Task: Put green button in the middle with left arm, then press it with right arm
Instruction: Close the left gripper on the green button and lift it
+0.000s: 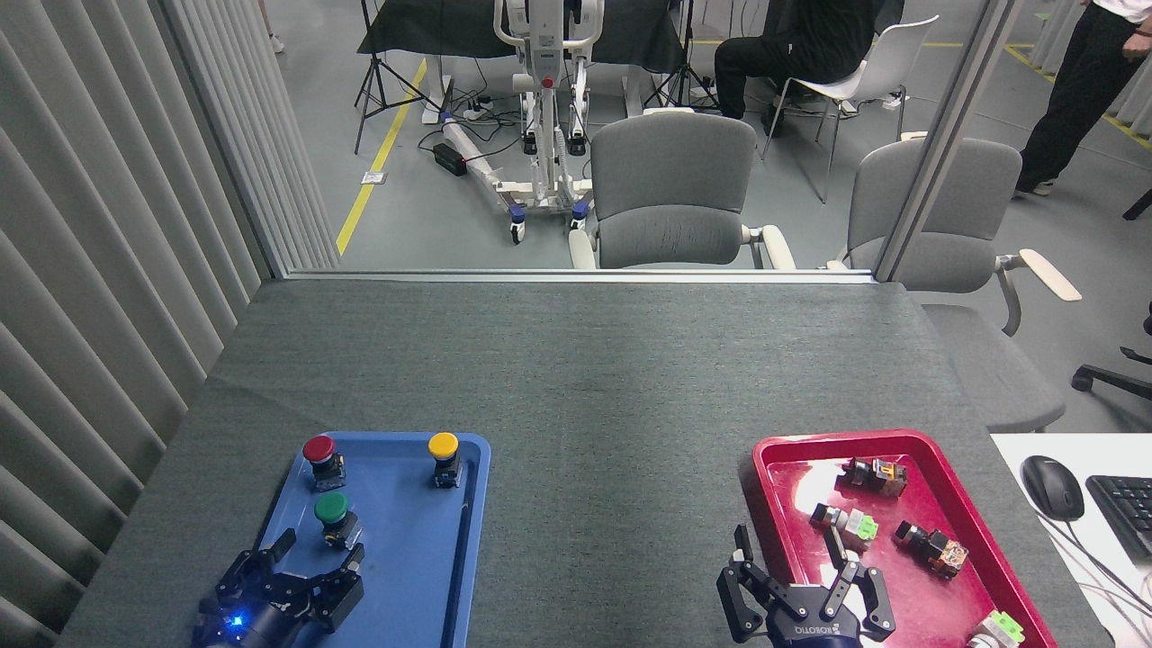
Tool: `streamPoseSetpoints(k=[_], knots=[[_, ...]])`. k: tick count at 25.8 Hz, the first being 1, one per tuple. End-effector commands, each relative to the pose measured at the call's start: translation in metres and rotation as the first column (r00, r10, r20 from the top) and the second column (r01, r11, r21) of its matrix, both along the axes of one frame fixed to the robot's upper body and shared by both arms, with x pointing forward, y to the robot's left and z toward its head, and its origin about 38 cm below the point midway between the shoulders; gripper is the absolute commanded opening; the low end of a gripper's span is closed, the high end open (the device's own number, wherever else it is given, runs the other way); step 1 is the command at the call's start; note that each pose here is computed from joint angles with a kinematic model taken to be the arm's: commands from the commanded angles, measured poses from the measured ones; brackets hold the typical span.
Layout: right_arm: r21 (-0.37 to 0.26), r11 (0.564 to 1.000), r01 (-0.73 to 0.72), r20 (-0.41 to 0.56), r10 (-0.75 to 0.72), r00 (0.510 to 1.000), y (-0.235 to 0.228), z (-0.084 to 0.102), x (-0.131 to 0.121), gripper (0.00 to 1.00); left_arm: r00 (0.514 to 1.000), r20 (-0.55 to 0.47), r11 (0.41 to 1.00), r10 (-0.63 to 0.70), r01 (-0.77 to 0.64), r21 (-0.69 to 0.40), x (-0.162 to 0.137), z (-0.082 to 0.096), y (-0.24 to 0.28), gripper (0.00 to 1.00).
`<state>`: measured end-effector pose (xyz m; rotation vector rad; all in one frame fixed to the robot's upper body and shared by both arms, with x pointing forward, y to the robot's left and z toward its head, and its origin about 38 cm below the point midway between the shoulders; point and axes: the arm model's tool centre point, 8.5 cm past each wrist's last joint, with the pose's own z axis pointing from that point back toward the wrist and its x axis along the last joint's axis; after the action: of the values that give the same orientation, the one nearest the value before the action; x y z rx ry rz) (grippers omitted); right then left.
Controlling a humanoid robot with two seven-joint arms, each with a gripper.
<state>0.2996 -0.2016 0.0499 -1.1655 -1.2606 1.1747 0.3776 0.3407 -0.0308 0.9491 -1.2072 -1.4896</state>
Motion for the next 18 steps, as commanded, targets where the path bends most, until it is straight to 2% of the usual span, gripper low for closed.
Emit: streamPoseSetpoints(k=[1, 8, 12, 18], knots=[[-0.006, 1.0, -0.001, -0.003, 0.001, 1.0, -0.001, 0.0, 0.001, 0.99, 1.0, -0.018, 1.0, 0.015, -0.015, 0.01, 0.003, -0.005, 0.003, 0.99], [-0.021, 1.0, -0.014, 0.009, 0.014, 1.0, -0.005, 0.002, 0.004, 0.99, 0.999, -0.02, 0.999, 0.032, -0.032, 0.004, 0.008, -0.005, 0.01, 0.99], [0.003, 1.0, -0.011, 0.034, 0.011, 0.999, 0.003, 0.01, 0.011, 0.99, 1.0, -0.017, 1.0, 0.001, -0.001, -0.002, 0.007, -0.005, 0.001, 0.99], [0.012, 1.0, -0.001, 0.024, 0.001, 1.0, 0.005, 0.008, 0.011, 0.99, 0.999, -0.01, 0.999, -0.036, 0.036, -0.004, 0.009, -0.004, -0.012, 0.99]])
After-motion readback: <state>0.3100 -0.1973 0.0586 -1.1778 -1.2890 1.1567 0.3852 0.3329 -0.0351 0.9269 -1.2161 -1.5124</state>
